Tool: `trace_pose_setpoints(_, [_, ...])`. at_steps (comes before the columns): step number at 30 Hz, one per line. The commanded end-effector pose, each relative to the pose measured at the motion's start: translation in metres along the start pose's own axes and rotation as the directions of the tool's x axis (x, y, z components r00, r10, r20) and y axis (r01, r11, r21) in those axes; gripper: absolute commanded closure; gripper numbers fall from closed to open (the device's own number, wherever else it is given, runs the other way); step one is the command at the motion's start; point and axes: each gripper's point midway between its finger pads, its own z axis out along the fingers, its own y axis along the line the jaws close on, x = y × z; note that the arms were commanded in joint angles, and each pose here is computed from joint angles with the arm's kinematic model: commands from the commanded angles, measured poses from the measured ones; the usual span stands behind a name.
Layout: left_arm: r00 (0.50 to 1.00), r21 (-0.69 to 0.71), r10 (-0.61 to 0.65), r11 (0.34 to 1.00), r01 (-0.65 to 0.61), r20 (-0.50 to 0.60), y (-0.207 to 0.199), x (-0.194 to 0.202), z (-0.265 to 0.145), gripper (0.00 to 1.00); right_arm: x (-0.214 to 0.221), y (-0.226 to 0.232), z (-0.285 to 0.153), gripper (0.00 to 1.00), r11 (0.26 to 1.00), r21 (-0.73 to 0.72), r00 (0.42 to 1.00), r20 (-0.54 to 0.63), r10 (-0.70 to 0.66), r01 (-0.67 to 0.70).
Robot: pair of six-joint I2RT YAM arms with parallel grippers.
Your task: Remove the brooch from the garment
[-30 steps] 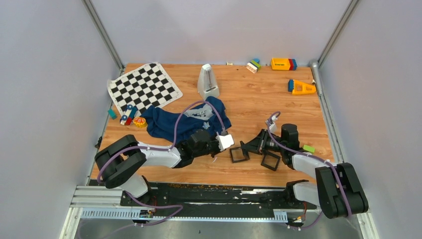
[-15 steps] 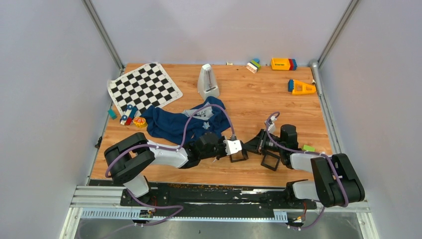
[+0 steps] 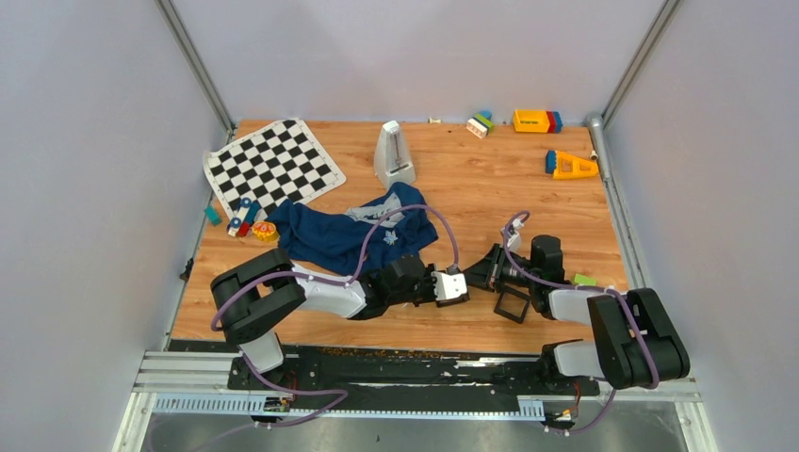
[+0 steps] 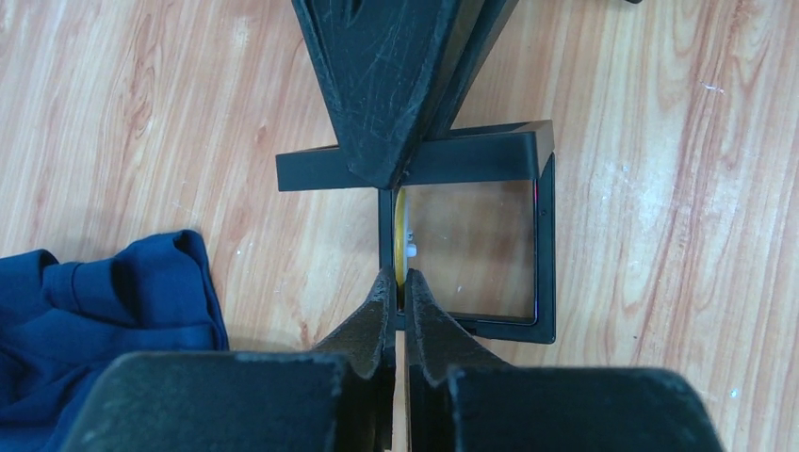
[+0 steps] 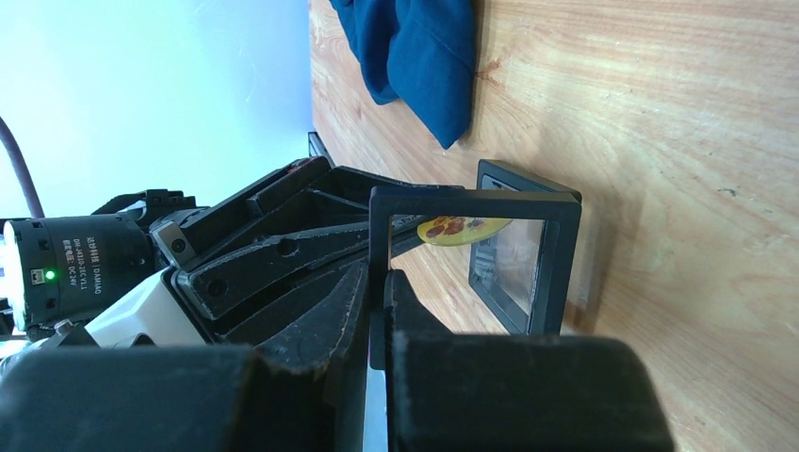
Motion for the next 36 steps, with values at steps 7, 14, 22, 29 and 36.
trace_pose_setpoints(7, [1.0, 0.051, 0.026, 0.998, -0.026, 0.001, -0.008, -0.011, 0.007, 0.69, -0.005, 0.001, 0.002, 1.0, 0.999, -0.015, 1.0, 0.009, -0.029, 0.029])
trace_pose_setpoints(14, [1.0, 0.139, -0.001, 0.99, -0.003, 0.028, -0.024, -0.018, 0.006, 0.56, -0.005, -0.004, 0.004, 1.0, 1.0, -0.003, 1.0, 0.007, -0.02, 0.02])
trace_pose_setpoints(22, [0.997, 0.182, -0.045, 0.983, 0.033, 0.058, -0.031, -0.028, -0.002, 0.45, -0.01, -0.008, 0.004, 1.0, 0.999, 0.039, 1.0, 0.014, -0.02, 0.019])
trace_pose_setpoints(29, [0.992, 0.125, -0.109, 0.987, 0.101, 0.057, -0.014, -0.036, -0.013, 0.45, -0.022, -0.015, 0.002, 1.0, 0.986, 0.157, 0.997, 0.046, -0.067, 0.059])
trace_pose_setpoints(36, [0.94, 0.05, -0.319, 0.948, 0.315, 0.12, 0.036, -0.041, -0.04, 0.45, -0.043, -0.021, -0.001, 1.0, 0.948, 0.295, 0.984, 0.087, -0.153, 0.121])
